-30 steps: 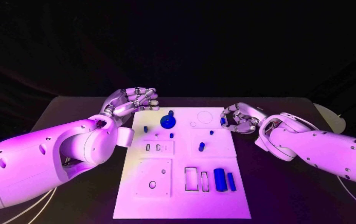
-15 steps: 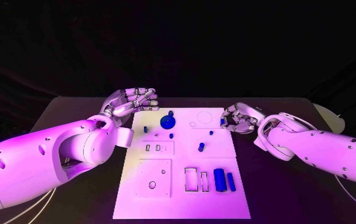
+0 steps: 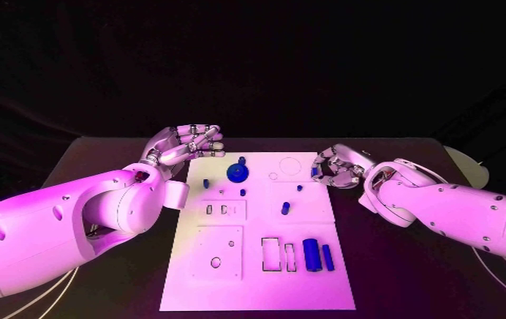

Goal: Assemble the parts on the task board

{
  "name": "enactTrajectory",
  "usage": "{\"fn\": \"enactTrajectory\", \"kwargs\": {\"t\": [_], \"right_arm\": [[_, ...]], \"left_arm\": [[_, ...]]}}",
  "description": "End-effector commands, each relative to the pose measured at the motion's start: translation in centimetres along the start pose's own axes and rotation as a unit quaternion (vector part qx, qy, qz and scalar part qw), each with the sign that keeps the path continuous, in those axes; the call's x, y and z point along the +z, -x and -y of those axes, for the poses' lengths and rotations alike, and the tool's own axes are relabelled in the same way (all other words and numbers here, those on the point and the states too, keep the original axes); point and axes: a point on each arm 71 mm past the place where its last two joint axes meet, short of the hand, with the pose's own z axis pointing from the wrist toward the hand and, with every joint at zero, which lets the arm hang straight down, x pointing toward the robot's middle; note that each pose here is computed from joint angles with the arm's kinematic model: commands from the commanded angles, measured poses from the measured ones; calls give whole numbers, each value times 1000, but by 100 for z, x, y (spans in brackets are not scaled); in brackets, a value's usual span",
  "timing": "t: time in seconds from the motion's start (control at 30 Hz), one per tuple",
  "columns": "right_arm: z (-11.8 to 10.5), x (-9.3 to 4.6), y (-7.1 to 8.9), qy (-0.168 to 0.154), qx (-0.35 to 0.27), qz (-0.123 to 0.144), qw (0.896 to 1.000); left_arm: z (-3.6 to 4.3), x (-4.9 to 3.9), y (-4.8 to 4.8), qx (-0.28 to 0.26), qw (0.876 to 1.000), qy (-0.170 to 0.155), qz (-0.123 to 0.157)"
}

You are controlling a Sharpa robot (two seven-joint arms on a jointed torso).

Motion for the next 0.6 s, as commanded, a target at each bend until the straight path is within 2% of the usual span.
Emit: {"fn": "enactTrajectory", "kwargs": {"t": [0.03, 0.27, 0.6], "right_arm": [[-14, -4, 10, -5, -8, 17, 1000], [-133, -48, 20, 1, 1, 34, 999], [-624, -88, -10, 29, 11, 29, 999]], "left_arm": [[9, 1, -23, -2, 1000, -3, -11], [8, 4, -15, -1, 1000, -3, -10], [1, 22, 12, 1, 1000, -4, -5]]}}
